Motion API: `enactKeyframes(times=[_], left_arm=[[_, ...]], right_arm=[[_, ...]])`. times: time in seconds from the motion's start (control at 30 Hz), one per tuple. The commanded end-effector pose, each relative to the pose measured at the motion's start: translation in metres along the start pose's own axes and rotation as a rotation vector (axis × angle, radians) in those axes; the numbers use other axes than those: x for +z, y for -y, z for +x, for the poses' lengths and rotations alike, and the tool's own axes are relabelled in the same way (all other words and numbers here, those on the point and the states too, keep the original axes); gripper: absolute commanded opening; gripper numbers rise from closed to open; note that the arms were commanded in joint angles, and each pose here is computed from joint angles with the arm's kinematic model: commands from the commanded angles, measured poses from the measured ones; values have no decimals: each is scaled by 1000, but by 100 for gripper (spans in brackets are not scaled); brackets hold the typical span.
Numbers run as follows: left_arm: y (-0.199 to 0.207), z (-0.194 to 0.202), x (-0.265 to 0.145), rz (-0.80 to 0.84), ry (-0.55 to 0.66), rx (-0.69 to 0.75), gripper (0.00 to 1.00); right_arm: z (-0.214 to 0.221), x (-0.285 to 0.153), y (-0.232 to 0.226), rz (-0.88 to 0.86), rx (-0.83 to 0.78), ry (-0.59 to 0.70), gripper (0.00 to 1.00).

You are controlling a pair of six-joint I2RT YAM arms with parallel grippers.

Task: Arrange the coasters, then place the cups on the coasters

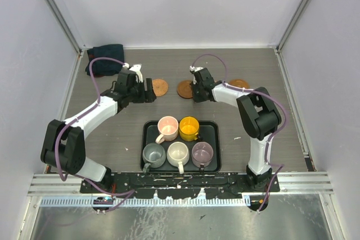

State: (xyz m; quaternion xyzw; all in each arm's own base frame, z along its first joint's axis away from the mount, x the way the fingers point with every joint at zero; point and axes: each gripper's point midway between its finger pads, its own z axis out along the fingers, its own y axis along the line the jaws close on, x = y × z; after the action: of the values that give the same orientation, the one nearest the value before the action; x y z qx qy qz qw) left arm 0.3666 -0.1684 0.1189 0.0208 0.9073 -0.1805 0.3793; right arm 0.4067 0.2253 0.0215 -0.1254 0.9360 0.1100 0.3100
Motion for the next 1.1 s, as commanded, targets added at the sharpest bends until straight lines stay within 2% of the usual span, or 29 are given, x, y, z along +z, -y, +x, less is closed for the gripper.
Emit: enactKeyframes(times=[0.0,0.67,0.97,1.07], left_arm=[[6,-22,-6,15,81,6,75],[3,-20,0,3,68,5,75],[3,-37,-25,-23,127,16,75],[3,-45,-40,-35,162,17,78]], right_arm=[[-7,11,-2,2,-7,10,2],[-7,16,-12,-26,-31,-7,2],[-13,-20,-12,-29,-32,31,2],[-22,-43,-11,-19,-31,70,7]])
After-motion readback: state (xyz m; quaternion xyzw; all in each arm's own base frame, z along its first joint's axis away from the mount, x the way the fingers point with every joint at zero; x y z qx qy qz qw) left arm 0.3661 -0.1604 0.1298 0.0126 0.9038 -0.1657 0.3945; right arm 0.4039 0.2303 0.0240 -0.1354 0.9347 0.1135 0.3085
